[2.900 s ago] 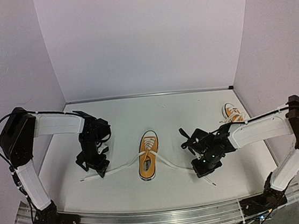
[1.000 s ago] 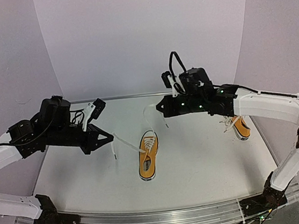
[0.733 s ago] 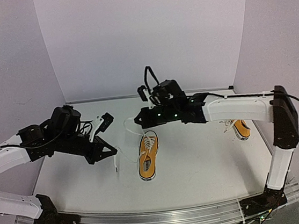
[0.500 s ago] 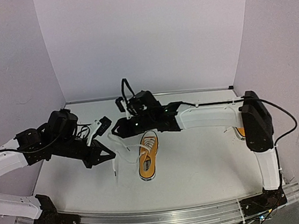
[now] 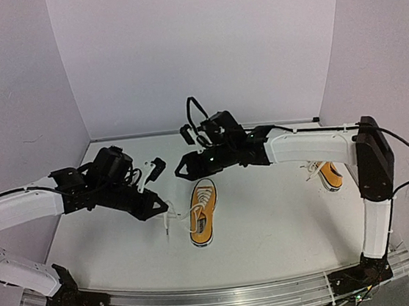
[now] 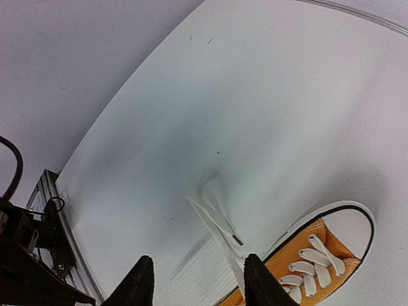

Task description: Tie the shoes

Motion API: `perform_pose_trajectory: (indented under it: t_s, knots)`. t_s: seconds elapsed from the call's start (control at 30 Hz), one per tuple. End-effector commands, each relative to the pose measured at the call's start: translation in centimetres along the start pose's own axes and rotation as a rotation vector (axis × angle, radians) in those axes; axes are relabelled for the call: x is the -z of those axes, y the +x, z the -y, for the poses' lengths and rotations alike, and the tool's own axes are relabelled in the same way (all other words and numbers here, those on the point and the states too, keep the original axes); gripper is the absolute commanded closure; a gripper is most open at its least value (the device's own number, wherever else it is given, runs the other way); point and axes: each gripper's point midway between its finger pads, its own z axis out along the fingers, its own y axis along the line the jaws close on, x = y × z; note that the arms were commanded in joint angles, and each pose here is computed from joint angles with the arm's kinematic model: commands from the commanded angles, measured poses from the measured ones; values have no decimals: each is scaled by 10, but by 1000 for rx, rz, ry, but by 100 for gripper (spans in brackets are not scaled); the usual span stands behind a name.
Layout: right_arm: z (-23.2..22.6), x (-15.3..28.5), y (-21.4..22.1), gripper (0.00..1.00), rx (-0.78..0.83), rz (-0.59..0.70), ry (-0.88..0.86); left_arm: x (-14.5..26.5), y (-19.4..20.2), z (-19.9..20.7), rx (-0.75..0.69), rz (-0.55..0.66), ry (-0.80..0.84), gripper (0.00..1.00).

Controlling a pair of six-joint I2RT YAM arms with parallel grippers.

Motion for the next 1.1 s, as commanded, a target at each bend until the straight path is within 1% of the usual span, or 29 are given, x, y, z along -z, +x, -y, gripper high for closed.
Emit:
perform_pose_trajectory:
  t_s: [0.0,0.07,0.13,0.27,0.37,0.43,0.53,0.6,0.8,0.93,1.07]
  knots:
    - [6,-2,23,59,115,-104,41,2,-60,-10,115,144,-7,100]
    - [11,-10,28,62,144,-146,61,-3,-58,-15,141,135,8,100]
    - [16,-16,32,64,185,-186,79,-3,-53,-10,151,142,49,100]
    - [21,-24,40,65,244,-243,92,6,-34,2,149,153,131,100]
    - [25,-28,48,65,283,-289,103,12,-14,7,141,136,165,100]
    - [29,-31,55,64,312,-321,121,15,-1,6,152,120,160,100]
    - [31,-34,66,64,350,-370,134,15,6,9,185,109,175,100]
    - [30,-36,71,63,383,-394,136,12,13,1,210,76,131,100]
    - [35,-41,82,59,451,-446,183,13,16,-2,220,69,112,100]
    - [39,-44,90,59,502,-493,229,15,12,-1,211,79,109,100]
    - [48,-45,97,62,538,-530,274,14,9,-2,213,86,105,100]
